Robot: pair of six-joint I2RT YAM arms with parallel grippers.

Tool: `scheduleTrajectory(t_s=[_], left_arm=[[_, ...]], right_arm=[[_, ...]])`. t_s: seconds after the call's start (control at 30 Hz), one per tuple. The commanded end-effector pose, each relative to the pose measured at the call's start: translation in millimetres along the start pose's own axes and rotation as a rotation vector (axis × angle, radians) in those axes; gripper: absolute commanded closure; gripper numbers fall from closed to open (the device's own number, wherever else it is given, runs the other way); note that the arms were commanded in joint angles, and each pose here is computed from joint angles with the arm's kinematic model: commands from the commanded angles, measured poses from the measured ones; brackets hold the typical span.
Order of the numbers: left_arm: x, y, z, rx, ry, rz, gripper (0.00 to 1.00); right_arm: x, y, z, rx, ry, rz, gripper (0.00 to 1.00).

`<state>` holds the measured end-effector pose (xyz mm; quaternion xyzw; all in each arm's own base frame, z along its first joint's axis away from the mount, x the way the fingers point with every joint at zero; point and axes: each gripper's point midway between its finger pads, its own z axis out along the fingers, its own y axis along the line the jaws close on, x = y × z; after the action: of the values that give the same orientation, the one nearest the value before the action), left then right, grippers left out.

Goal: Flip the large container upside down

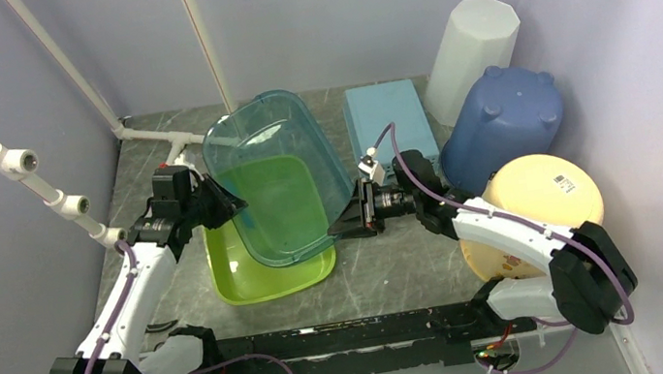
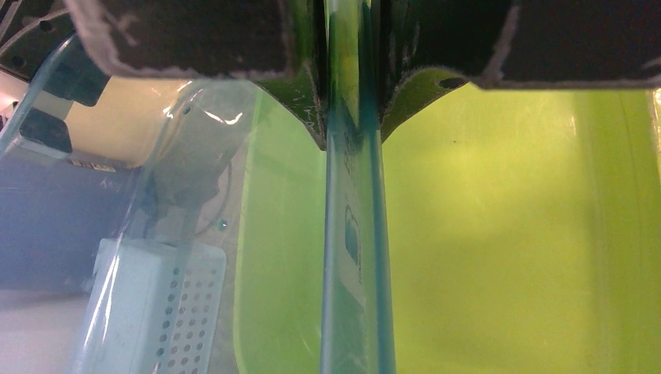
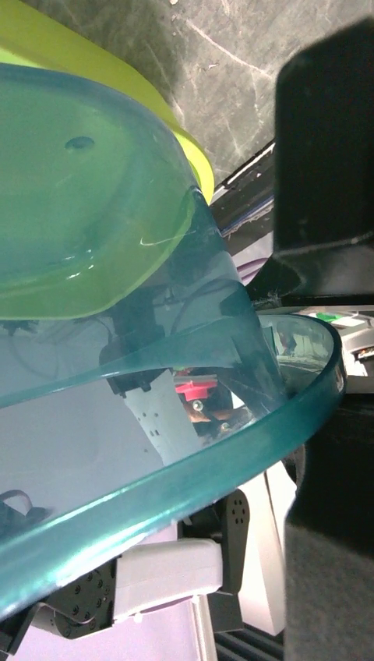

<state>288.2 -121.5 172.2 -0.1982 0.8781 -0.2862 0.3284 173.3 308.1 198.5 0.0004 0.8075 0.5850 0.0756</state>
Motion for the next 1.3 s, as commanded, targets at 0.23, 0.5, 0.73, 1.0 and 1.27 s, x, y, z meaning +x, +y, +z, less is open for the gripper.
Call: scheduleTrajectory(t_s=[0.23,0.5,0.73,1.0,1.27], left_arm=[[6.4,-36.4,-13.5,0.143,0.045,0.021,0.6],[4.2,-25.6,-17.5,0.075,0.028,0.026,0.22],[5.3,-21.3,-23.4,0.052,0.021,0.032,0.12],[5.2,-11.7,-31.5,0.0,0.002,0.037,0.09],[12.7,-8.5,-29.0,-0.007,0.048,0.055,0.07]], right_arm=[[-26.7,47.6,-10.8,-0.073,-0.161,-0.201,1.0],[-47.1,32.3,-29.1,0.129,-0.296,-0.274,1.0],[-51.7,31.6,-42.1,0.166,-0.366,-0.308,1.0],[-58.6,45.3,-64.8,0.184,-0.466,-0.395,1.0],[-58.8,44.3,-72.1,0.236,-0.465,-0.408,1.0]])
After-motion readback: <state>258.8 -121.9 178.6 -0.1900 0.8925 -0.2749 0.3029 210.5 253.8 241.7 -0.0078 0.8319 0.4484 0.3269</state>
